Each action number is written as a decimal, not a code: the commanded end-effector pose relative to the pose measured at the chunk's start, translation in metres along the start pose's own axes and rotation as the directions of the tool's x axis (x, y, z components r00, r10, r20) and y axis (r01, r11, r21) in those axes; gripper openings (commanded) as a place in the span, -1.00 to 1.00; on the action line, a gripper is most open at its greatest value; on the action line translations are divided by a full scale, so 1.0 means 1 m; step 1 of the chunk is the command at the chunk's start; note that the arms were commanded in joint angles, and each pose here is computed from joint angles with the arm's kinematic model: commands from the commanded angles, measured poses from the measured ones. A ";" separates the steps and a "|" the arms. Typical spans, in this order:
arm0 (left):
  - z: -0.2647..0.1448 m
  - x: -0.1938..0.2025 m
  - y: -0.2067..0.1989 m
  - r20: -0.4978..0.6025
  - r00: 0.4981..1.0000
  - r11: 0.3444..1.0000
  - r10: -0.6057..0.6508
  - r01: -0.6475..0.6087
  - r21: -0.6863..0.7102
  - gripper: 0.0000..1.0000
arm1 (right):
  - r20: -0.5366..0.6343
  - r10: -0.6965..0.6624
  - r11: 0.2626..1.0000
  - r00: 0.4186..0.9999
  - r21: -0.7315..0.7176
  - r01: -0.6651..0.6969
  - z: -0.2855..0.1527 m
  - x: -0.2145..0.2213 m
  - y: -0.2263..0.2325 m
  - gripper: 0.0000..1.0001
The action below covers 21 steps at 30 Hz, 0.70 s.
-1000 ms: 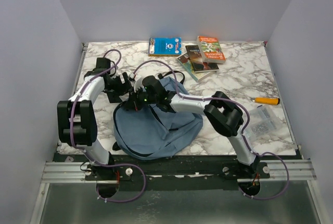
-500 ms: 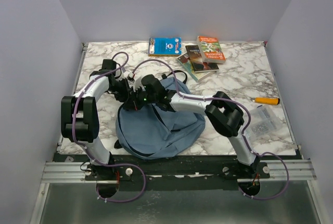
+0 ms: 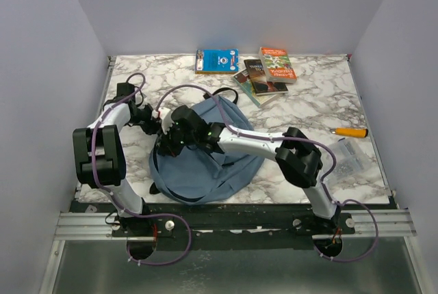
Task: Pack the student bag
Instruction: Unzip the student bag at the center of the board.
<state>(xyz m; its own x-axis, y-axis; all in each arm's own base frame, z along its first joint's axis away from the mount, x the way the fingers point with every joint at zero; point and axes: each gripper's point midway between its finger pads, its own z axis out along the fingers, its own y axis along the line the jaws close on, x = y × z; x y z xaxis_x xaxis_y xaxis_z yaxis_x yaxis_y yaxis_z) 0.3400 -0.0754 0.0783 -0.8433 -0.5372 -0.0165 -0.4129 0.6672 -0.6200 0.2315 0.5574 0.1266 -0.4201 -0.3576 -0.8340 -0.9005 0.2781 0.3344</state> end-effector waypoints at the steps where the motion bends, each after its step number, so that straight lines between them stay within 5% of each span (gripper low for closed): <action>1: -0.013 -0.033 -0.037 0.115 0.993 0.992 -0.028 0.013 0.129 -1.00 | -0.086 -0.148 0.985 0.985 -0.097 0.140 -0.028 0.005 0.086 -0.99; 9: -0.025 -0.056 -0.038 0.168 0.986 0.998 0.001 -0.013 0.069 -1.00 | -0.287 -0.180 0.980 0.941 -0.132 0.148 -0.068 0.093 0.122 -0.99; 14: -0.032 -0.060 -0.035 0.196 0.979 0.998 0.049 -0.053 0.017 -0.97 | -0.332 -0.136 0.990 0.933 -0.013 0.139 -0.095 0.134 0.098 -0.99; 17: -0.040 -0.051 -0.040 0.217 0.974 0.997 0.072 -0.076 0.011 -0.06 | -0.281 -0.129 0.988 0.951 0.050 0.149 -0.094 0.118 0.091 -0.99; 19: -0.047 -0.039 -0.042 0.225 0.970 0.995 0.095 -0.097 -0.003 0.26 | -0.229 -0.128 0.986 0.965 0.074 0.148 -0.089 0.100 0.091 -0.99; 21: -0.060 -0.026 -0.035 0.252 0.962 0.994 0.102 -0.091 -0.054 0.33 | -0.177 -0.115 0.986 0.977 0.100 0.134 -0.086 0.084 0.090 -0.99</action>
<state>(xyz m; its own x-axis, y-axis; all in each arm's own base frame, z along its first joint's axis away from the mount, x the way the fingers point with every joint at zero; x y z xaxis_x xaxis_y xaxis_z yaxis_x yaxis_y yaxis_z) 0.3748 -0.0605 0.1174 -0.8001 -0.5819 -0.1459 -0.3839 0.6835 -0.6208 0.0893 0.4558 0.0856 -0.3172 -0.6529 -0.6878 -0.9474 0.2515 0.1982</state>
